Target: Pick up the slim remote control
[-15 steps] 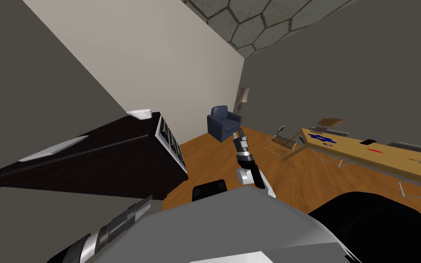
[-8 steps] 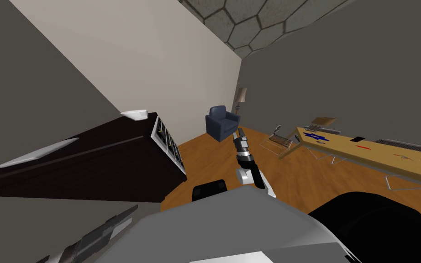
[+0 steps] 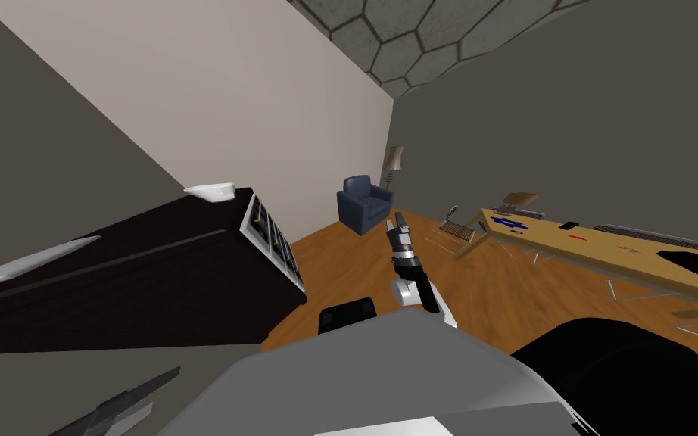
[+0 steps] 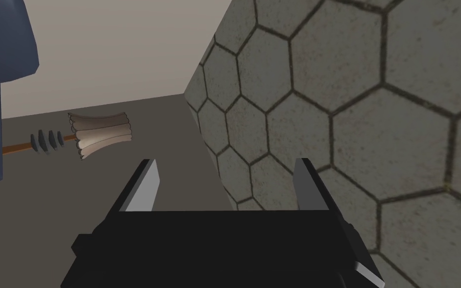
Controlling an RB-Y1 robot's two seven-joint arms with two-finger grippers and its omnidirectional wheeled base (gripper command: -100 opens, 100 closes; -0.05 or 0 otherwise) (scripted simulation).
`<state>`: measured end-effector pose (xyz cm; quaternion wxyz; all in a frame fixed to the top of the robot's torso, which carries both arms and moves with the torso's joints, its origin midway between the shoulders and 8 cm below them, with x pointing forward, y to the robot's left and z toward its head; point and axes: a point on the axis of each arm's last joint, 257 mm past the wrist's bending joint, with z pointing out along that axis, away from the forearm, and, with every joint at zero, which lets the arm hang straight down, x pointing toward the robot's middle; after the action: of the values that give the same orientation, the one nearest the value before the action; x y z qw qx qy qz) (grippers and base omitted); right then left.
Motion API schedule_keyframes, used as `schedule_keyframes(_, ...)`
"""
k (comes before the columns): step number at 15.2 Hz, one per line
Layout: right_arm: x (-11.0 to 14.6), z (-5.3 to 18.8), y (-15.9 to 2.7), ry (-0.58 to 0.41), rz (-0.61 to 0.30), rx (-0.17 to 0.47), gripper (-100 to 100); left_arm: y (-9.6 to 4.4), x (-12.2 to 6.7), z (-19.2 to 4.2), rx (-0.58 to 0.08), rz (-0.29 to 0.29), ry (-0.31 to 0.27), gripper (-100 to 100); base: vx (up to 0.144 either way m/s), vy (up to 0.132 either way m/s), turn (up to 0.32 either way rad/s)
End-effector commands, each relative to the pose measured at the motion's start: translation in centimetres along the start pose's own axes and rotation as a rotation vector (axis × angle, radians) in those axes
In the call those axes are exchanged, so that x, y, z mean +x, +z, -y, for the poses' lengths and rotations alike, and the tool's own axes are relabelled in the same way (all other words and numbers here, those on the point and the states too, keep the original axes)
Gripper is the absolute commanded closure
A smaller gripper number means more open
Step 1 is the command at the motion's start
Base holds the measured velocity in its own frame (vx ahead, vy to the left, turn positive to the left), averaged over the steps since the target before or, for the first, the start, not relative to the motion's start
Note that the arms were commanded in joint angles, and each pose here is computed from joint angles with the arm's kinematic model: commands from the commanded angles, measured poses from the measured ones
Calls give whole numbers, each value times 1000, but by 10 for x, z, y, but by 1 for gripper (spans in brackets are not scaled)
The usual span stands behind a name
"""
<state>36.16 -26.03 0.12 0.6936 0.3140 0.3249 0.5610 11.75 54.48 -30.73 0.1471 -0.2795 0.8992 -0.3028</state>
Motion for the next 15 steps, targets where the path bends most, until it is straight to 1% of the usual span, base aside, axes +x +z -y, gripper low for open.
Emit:
schedule_keyframes(1,0,0,0,0,0,0,0,-33,-8,-15,-73,3,-3,-100,17,-29,-137)
schedule_keyframes(2,0,0,0,0,0,0,0,-39,-10,-15,-86,3,2,-100,13,-17,-58)
schedule_keyframes(3,0,0,0,0,0,0,0,-39,-10,-15,-86,3,2,-100,7,-7,5)
schedule_keyframes(4,0,0,0,0,0,0,0,-66,-18,-18,-127,5,-4,-100,15,-15,-117)
schedule_keyframes(5,0,0,0,0,0,0,0,-81,-22,-27,-171,10,3,-100,21,-13,-133)
schedule_keyframes(6,0,0,0,0,0,0,0,-84,-22,-28,-179,10,3,-100,19,-5,-46)
schedule_keyframes(7,0,0,0,0,0,0,0,-107,-30,-31,-214,22,-2,-100,31,-5,-115)
schedule_keyframes(8,0,0,0,0,0,0,0,-118,-30,-36,-244,20,-2,-100,37,-1,-132)
schedule_keyframes(10,0,0,0,0,0,0,0,-128,-32,-36,-268,20,3,-100,20,4,-22)
schedule_keyframes(11,0,0,0,0,0,0,0,-155,-40,-38,-311,34,-2,-100,24,6,-108)
schedule_keyframes(12,0,0,0,0,0,0,0,-164,-37,-41,-334,28,-6,-100,32,14,-140)
schedule_keyframes(13,0,0,0,0,0,0,0,-172,-41,-39,-351,31,2,-100,24,18,-58)
schedule_keyframes(14,0,0,0,0,0,0,0,-198,-48,-36,-389,44,-3,-100,36,23,-123)
schedule_keyframes(15,0,0,0,0,0,0,0,-214,-48,-38,-428,44,-1,-100,47,28,-129)
